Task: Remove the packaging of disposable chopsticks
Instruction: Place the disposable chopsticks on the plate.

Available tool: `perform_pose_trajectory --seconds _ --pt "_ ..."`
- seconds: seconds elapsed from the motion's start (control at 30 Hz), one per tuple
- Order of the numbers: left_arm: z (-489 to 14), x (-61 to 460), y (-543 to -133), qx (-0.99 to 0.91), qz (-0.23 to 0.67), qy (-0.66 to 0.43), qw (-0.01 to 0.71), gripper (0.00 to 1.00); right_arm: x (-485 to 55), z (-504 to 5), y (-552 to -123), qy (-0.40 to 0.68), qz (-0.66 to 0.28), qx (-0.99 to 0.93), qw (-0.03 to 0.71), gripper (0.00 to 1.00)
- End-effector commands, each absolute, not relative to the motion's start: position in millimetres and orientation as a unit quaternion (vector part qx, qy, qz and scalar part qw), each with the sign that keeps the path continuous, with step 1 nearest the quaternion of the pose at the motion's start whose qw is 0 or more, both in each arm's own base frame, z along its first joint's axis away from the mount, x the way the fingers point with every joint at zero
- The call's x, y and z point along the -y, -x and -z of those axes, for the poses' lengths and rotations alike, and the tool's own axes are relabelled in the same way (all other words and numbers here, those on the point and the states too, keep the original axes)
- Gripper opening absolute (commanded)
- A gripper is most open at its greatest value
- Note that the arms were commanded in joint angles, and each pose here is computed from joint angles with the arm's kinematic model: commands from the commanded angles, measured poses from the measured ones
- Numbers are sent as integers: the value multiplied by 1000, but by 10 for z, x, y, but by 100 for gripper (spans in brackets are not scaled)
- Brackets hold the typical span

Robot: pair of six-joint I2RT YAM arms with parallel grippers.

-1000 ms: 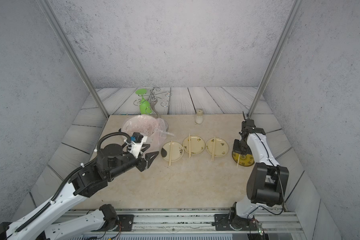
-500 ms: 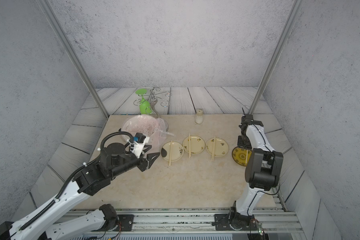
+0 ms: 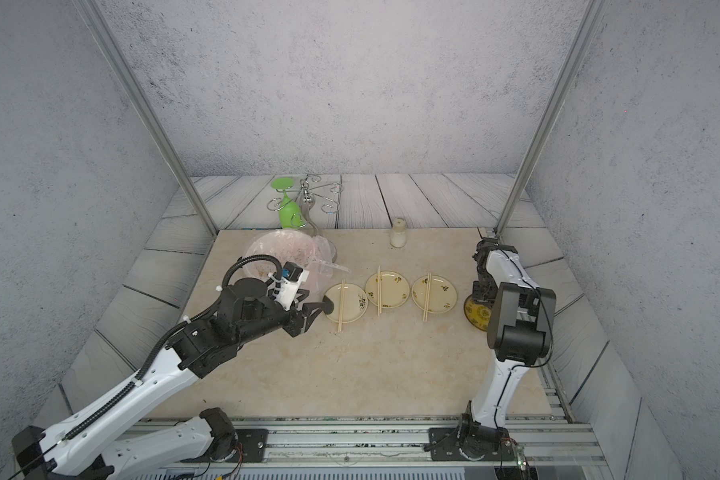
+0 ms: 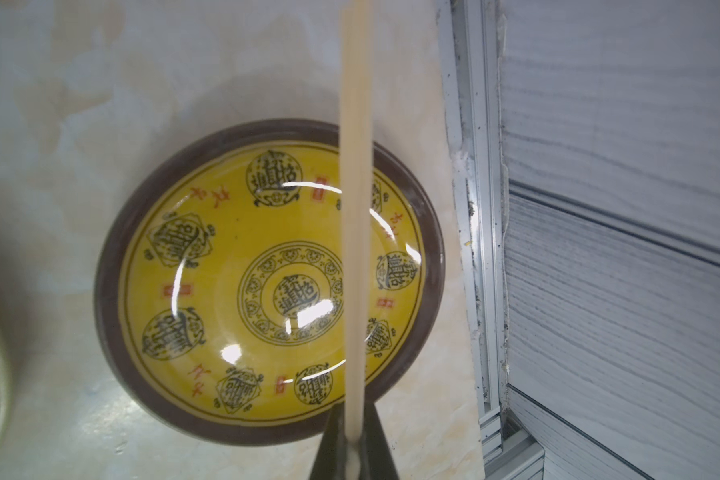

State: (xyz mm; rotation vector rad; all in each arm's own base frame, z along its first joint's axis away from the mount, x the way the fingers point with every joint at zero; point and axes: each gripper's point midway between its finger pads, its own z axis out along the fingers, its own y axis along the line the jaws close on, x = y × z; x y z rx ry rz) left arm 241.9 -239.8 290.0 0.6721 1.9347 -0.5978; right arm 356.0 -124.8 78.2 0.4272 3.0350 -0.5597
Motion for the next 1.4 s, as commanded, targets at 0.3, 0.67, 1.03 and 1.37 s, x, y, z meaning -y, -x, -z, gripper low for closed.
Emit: perform_pose_trajectory --seconds 0.3,0.67,1.03,1.37 --pt "-3178 2233 -2426 -769 256 -249 530 60 1251 -626 -3557 -142 174 -974 -9 2" --pt "-3310 2099 -2374 -756 257 -242 551 60 1256 -622 -3590 -151 177 -972 -19 6" --pt "-3370 2082 -2329 -750 267 -239 556 60 1226 -589 -3532 -167 173 -969 -61 10" --pt "-3384 2057 -2306 -748 270 -236 559 60 1163 -565 -3423 -168 177 -967 -70 12"
